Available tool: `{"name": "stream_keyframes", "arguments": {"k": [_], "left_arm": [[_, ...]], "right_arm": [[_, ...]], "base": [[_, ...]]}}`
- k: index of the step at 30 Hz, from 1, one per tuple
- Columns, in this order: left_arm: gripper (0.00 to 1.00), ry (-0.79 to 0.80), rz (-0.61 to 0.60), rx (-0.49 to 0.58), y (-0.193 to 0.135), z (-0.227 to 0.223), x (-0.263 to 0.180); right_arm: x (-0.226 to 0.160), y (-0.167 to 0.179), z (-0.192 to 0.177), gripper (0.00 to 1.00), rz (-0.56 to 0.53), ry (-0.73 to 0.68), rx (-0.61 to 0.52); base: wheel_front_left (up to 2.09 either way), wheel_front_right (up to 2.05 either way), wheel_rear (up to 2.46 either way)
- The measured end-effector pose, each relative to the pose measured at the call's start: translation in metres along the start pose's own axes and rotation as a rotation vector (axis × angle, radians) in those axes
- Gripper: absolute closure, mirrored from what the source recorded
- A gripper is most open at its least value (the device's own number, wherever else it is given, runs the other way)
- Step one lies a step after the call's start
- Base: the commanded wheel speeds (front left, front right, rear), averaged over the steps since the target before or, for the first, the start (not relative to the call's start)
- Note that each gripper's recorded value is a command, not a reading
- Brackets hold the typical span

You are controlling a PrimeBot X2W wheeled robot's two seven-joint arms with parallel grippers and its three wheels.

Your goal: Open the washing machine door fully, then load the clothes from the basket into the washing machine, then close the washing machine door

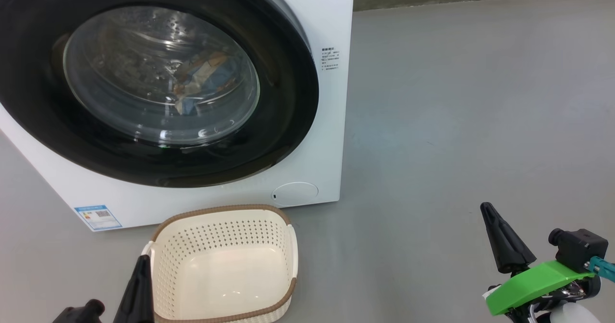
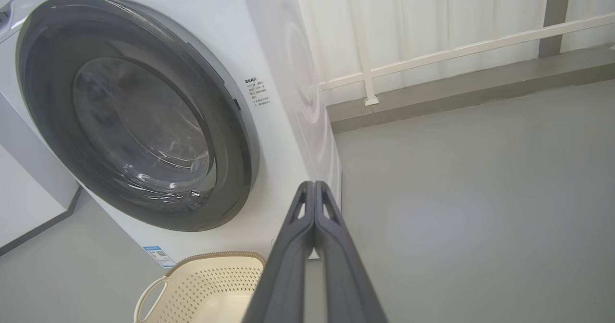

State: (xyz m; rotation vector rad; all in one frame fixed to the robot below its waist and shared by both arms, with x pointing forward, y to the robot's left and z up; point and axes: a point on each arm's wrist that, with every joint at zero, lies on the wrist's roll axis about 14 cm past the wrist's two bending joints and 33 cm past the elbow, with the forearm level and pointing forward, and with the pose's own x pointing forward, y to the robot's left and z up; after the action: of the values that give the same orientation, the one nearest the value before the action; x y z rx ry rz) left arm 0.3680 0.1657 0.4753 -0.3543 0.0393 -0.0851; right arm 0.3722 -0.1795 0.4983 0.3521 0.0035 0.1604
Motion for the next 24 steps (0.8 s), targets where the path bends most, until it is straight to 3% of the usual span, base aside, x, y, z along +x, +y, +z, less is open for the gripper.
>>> {"name": "stream_keyframes", "arguments": {"k": [24], "left_arm": [[1.00,0.019,0.066,-0.232,0.0102,-0.0026,-0.0010]], "right_arm": [[0.0030,-0.0097,0.0011,1.00,-0.075,-0.006,0.233]], "base": [[0.00,0.00,0.00]]}}
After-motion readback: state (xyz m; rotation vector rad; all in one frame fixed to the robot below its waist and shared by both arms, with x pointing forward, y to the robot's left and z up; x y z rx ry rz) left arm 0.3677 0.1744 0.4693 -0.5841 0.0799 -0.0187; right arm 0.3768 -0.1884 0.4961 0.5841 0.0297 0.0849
